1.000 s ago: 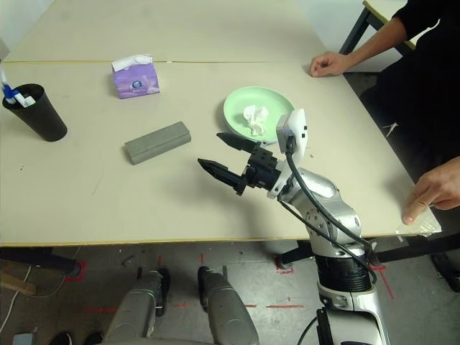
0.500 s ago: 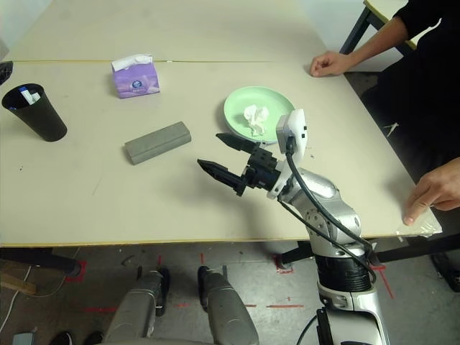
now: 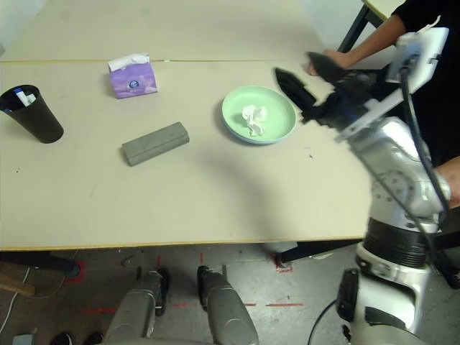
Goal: Organize and tidy the items on the table.
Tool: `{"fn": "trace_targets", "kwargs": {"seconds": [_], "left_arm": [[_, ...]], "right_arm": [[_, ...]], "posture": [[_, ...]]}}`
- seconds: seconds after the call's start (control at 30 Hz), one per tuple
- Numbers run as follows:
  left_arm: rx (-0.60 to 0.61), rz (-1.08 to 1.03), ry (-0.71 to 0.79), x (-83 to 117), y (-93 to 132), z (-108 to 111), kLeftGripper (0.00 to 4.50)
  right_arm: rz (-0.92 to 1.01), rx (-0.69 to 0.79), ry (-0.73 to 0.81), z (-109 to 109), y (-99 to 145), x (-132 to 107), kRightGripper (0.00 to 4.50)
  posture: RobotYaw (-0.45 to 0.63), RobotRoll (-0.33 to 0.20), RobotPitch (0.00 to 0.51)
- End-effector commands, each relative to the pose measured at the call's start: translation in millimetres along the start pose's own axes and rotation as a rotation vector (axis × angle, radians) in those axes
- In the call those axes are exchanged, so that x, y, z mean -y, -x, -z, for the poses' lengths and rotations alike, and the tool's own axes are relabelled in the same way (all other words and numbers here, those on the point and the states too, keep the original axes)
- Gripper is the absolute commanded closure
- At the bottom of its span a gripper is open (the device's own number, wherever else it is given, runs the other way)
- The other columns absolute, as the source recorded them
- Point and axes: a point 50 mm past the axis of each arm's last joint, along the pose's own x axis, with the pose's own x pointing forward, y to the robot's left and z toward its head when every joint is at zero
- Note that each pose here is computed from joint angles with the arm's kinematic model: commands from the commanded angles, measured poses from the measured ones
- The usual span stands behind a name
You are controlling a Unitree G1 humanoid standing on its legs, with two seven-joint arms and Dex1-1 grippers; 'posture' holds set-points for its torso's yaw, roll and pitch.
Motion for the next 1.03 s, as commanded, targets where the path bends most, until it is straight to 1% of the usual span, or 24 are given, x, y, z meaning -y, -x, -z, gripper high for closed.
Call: {"fn": "trace_targets", "kwargs": {"seconds": [0.03, 0.1, 0.17, 0.23, 0.3, 0.4, 0.57, 0.77, 0.93, 1.03], "left_arm": [[-0.036, 0.006, 0.009, -1.1, 23.3, 23.8, 0.03], [-0.105, 0.045, 0.003, 6.0, 38.6, 45.0, 0.03], [-0.160, 0.087, -0.003, 14.9, 50.5, 61.9, 0.03], [-0.188, 0.113, 0.001, 22.2, 57.9, 71.9, 0.03], [-0.199, 0.133, 0.006, 30.4, 62.9, 77.6, 0.03], [-0.197, 0.141, 0.008, 40.7, 66.0, 76.5, 0.03], [-0.187, 0.099, -0.007, 34.3, 68.0, 65.7, 0.03], [-0.158, 0.079, -0.030, 29.9, 67.5, 48.9, 0.03], [-0.171, 0.089, -0.044, 28.6, 67.7, 47.0, 0.03], [-0.169, 0.102, -0.044, 32.5, 65.7, 47.3, 0.03]], "right_arm": [[0.208, -0.075, 0.097, 29.7, 28.0, 22.0, 0.00], [0.292, -0.109, 0.106, 48.5, 41.0, 25.6, 0.00], [0.367, -0.110, 0.088, 61.2, 48.4, 26.6, 0.00], [0.420, -0.099, 0.075, 68.0, 51.4, 26.1, 0.00], [0.463, -0.083, 0.063, 72.5, 53.5, 24.9, 0.00], [0.479, -0.080, 0.057, 77.9, 56.2, 21.4, 0.00], [0.482, -0.055, 0.043, 78.0, 56.0, 13.4, 0.00], [0.419, 0.017, 0.046, 62.9, 50.5, -8.1, 0.00], [0.405, -0.006, 0.035, 65.4, 56.0, -18.3, 0.00], [0.435, -0.016, 0.017, 68.7, 63.4, -18.3, 0.00]], "posture": [[-0.03, 0.000, 0.252], [-0.02, 0.000, 0.257], [-0.01, 0.000, 0.259], [-0.01, 0.000, 0.262], [-0.01, 0.000, 0.263], [0.00, 0.000, 0.263], [0.03, 0.000, 0.269], [0.07, 0.000, 0.294], [0.07, 0.000, 0.302], [0.07, 0.000, 0.303]]}}
